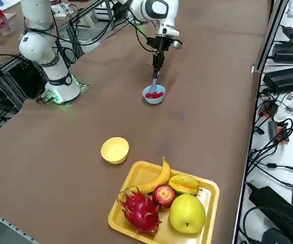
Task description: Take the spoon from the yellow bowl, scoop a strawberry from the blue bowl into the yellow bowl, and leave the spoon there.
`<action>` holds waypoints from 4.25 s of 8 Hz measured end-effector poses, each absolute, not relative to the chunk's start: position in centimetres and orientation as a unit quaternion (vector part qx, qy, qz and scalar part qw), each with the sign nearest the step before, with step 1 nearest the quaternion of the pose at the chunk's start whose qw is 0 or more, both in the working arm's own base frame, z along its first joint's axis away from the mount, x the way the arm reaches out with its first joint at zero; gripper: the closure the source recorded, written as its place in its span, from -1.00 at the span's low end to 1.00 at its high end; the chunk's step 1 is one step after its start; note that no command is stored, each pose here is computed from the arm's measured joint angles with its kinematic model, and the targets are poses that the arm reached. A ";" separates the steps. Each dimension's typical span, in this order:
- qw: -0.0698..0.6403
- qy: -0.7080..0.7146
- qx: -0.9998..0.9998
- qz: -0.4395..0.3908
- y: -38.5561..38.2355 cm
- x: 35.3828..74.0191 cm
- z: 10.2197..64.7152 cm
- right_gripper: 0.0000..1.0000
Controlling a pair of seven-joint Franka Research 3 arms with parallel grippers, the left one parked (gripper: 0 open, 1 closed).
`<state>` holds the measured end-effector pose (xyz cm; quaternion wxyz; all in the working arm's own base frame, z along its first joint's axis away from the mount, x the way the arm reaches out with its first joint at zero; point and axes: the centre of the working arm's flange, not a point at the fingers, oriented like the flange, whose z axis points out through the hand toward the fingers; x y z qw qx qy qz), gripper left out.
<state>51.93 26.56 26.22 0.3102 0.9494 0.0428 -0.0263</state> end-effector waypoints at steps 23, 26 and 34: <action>0.487 0.107 0.867 -0.001 33.8 47.8 19.0 0.77; 0.501 0.111 0.858 -0.001 33.8 47.5 18.6 0.77; 0.539 0.116 0.834 0.017 34.8 46.5 16.3 0.77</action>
